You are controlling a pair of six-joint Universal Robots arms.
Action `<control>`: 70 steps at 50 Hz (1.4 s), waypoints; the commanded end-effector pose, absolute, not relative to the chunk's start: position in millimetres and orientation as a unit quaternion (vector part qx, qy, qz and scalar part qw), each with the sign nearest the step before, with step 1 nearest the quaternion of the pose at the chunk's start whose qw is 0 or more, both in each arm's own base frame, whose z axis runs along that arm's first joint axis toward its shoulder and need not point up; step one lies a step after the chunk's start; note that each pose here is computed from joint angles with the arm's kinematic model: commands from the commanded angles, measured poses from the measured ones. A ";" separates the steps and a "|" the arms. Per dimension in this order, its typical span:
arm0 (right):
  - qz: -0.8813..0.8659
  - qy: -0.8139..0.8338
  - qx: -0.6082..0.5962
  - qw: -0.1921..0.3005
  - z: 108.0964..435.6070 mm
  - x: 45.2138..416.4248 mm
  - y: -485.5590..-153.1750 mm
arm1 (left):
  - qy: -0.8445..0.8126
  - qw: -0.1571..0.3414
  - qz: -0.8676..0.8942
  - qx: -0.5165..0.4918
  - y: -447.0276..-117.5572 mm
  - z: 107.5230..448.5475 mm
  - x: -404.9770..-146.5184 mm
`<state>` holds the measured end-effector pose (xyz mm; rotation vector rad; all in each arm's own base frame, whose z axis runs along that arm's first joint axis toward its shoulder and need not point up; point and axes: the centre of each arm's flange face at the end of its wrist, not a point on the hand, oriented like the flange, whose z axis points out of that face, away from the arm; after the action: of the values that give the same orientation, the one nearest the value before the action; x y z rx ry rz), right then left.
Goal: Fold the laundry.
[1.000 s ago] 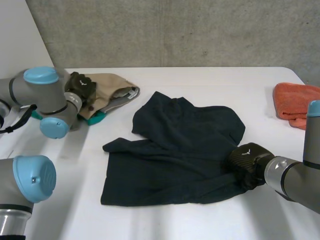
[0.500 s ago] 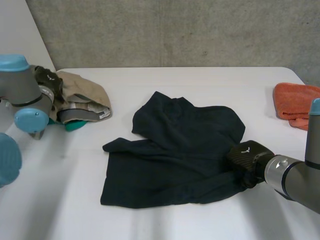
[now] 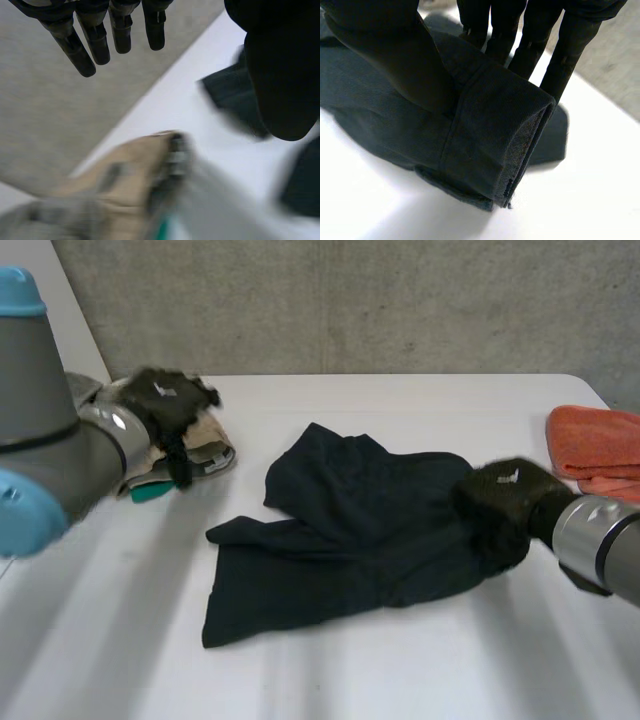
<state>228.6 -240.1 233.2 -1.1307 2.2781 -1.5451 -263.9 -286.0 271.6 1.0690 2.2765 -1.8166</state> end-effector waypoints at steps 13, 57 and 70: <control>-0.586 0.748 -0.287 0.124 288.2 240.3 -249.2 | 0.793 -0.007 -0.503 0.343 -194.3 188.8 -279.4; -0.752 0.563 -0.340 0.030 391.1 243.3 -316.7 | 0.604 0.015 -0.756 0.252 -245.2 423.9 -261.2; -0.719 0.592 -0.364 -0.004 335.2 289.4 -324.7 | 0.637 -0.005 -0.729 0.250 -305.4 367.3 -312.8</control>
<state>277.3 -349.6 350.9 -1.0394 1.7489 -2.3889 -301.0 -312.3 383.5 0.7873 1.8956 -2.3675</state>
